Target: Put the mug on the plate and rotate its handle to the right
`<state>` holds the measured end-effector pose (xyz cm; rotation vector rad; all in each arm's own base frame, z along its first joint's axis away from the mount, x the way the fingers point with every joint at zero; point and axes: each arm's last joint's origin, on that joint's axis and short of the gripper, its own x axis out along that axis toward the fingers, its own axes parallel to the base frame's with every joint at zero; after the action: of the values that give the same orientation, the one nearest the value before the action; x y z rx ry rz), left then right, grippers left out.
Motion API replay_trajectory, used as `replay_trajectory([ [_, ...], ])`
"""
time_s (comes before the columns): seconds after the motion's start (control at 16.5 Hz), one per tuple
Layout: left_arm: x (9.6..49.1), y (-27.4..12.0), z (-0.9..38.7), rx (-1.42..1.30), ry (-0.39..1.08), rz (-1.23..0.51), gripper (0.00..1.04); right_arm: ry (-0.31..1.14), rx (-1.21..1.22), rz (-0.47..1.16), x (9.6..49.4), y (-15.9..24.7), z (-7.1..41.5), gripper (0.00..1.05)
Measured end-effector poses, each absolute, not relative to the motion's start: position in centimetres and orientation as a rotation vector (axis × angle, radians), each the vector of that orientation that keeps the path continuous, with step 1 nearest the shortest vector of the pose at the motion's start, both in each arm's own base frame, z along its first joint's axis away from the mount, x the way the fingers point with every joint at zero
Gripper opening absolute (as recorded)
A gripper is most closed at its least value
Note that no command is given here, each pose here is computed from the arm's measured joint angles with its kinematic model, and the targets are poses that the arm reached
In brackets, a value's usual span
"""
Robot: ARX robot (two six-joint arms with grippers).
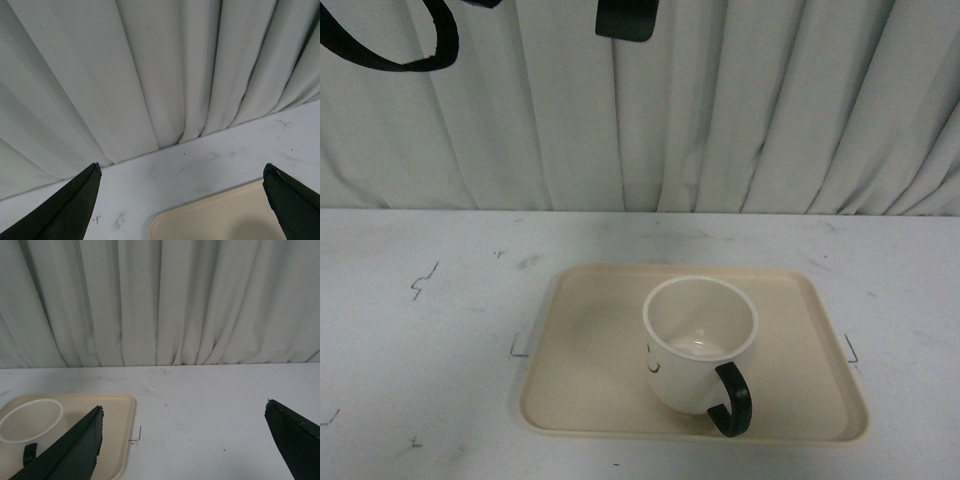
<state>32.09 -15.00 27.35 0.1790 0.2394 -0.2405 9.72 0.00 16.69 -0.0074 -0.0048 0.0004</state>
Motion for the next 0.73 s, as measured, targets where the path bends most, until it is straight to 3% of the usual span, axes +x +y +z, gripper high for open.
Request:
replay_trajectory([
  [0.12,30.9,-14.0,24.8,0.095,0.097,-0.083,0.81,-0.004,-0.007,0.0,9.7,0.0,16.7,0.98],
  [0.3,26.2,-7.7,23.0,-0.001,-0.031,0.026,0.45,-0.005,-0.007,0.0,9.7,0.0,16.7,0.98],
  [0.55,22.2,-4.9,19.9,0.013,0.025,-0.005,0.07,-0.004,-0.007,0.0,9.7,0.0,16.7,0.98],
  [0.73,19.8,-3.0,19.4,0.003,-0.003,0.012,0.02,-0.004,-0.007,0.0,9.7,0.0,16.7,0.98],
])
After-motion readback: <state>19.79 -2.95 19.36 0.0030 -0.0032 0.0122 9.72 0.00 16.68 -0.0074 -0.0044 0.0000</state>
